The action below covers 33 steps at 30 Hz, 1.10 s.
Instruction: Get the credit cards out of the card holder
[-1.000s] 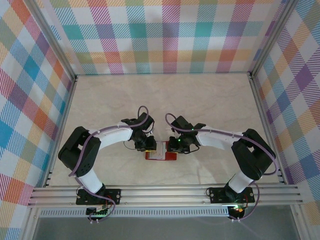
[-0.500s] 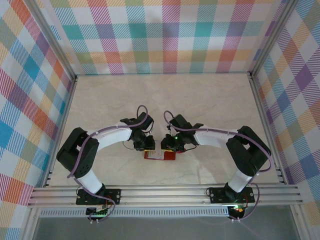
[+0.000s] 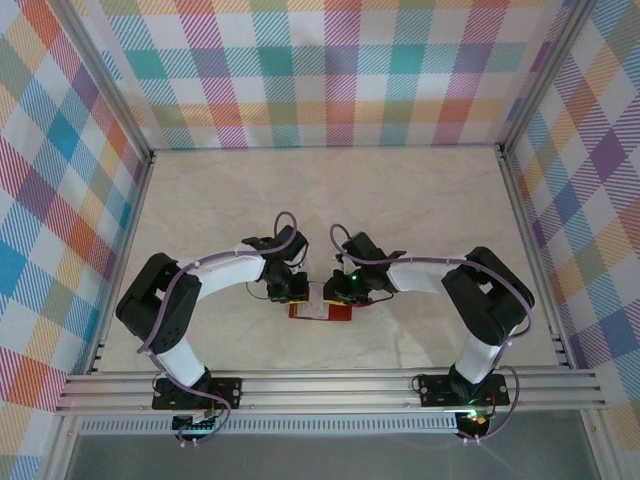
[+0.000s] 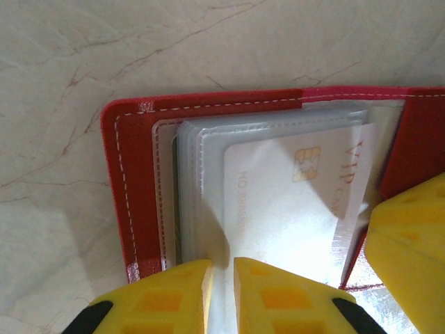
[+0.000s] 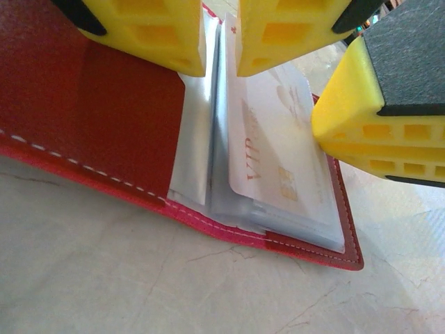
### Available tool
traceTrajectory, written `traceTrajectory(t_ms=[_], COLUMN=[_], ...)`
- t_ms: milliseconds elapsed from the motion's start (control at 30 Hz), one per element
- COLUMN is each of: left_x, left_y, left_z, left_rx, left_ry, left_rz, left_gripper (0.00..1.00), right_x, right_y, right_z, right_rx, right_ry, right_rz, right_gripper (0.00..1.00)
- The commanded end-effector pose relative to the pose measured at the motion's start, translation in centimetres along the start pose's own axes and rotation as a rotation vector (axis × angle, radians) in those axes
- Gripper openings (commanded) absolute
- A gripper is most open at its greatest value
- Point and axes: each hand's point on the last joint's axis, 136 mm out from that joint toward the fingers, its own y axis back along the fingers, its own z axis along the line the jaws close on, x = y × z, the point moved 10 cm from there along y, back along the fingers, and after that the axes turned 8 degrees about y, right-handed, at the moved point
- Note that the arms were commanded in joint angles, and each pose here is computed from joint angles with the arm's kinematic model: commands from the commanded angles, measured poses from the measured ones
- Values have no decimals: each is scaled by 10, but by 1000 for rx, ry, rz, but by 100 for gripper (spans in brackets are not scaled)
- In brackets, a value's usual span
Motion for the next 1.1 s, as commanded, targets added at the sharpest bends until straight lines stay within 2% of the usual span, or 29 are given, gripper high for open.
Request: traceTrajectory(t_ms=[0, 567, 1067], left_x=[10, 12, 12], left_y=[-16, -18, -17], left_z=[17, 18, 19], left_rx=[-94, -109, -120], left_ry=[8, 11, 16], left_rz=[69, 83, 83], left_gripper=[18, 16, 15], right_x=[0, 0, 8], right_y=[-5, -15, -9], right_z=[-4, -10, -22], right_rx=[-47, -115, -72], right_ry=[-16, -34, -61], right_rz=[8, 13, 6], right_gripper=[20, 18, 12])
